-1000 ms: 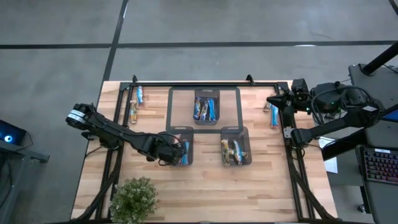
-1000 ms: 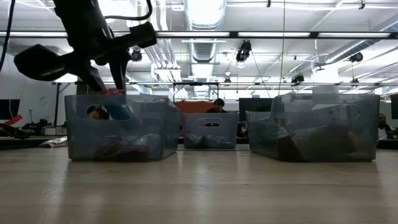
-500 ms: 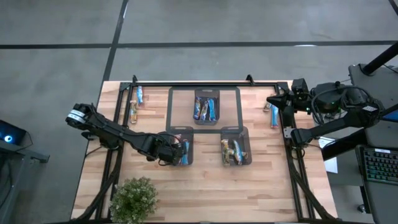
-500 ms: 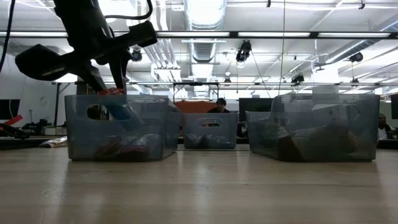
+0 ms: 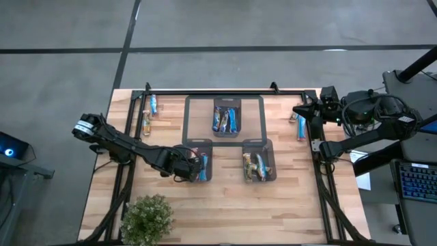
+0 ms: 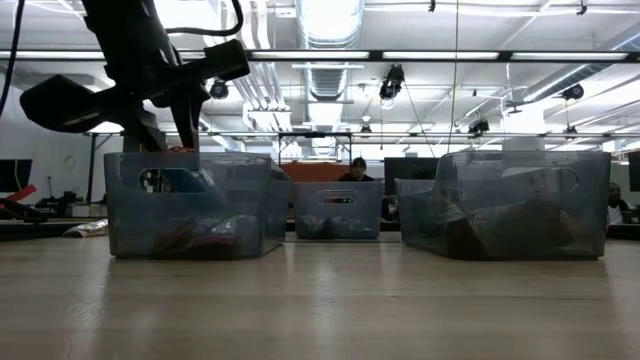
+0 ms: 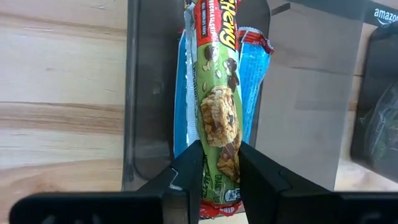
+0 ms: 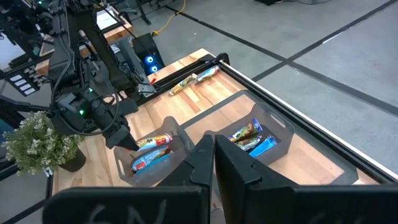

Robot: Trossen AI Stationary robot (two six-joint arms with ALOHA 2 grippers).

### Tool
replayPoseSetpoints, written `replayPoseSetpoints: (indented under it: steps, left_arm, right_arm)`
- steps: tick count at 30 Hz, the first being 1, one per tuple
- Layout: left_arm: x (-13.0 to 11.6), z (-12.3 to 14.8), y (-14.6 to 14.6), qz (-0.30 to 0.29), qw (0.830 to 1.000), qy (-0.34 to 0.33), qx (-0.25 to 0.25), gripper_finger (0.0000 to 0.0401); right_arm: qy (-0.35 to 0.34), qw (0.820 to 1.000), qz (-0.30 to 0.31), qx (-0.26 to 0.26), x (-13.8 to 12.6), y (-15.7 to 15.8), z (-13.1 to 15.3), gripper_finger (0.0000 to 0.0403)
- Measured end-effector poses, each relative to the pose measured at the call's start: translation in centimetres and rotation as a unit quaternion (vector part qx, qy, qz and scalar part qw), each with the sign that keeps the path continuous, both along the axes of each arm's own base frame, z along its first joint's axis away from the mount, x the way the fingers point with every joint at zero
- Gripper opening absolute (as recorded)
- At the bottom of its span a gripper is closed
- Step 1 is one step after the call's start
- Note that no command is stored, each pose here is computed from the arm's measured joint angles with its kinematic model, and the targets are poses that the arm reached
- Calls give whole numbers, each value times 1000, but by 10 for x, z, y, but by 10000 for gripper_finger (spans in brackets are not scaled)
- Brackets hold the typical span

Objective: Pick and place Granola Bars by type
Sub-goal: Put the red granola bar into the bottom left black bin, then put the orange granola bar into the bottom right black bin

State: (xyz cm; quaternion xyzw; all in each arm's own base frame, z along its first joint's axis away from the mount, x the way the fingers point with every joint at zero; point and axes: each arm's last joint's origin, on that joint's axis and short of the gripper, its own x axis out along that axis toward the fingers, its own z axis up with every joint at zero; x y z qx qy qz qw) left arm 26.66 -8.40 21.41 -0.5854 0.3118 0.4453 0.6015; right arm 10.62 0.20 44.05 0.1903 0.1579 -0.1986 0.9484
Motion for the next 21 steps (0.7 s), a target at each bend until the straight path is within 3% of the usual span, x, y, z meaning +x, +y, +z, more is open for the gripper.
replayPoseSetpoints:
  steps: [12, 21]
  left_arm:
    - [0, 0, -1, -8, 1000, 1, -9, 78]
    - [1, 0, -1, -10, 1000, 2, -16, 149]
  right_arm:
    - [0, 1000, -1, -2, 0, 0, 0, 9]
    - [0, 1000, -11, -7, 0, -1, 0, 9]
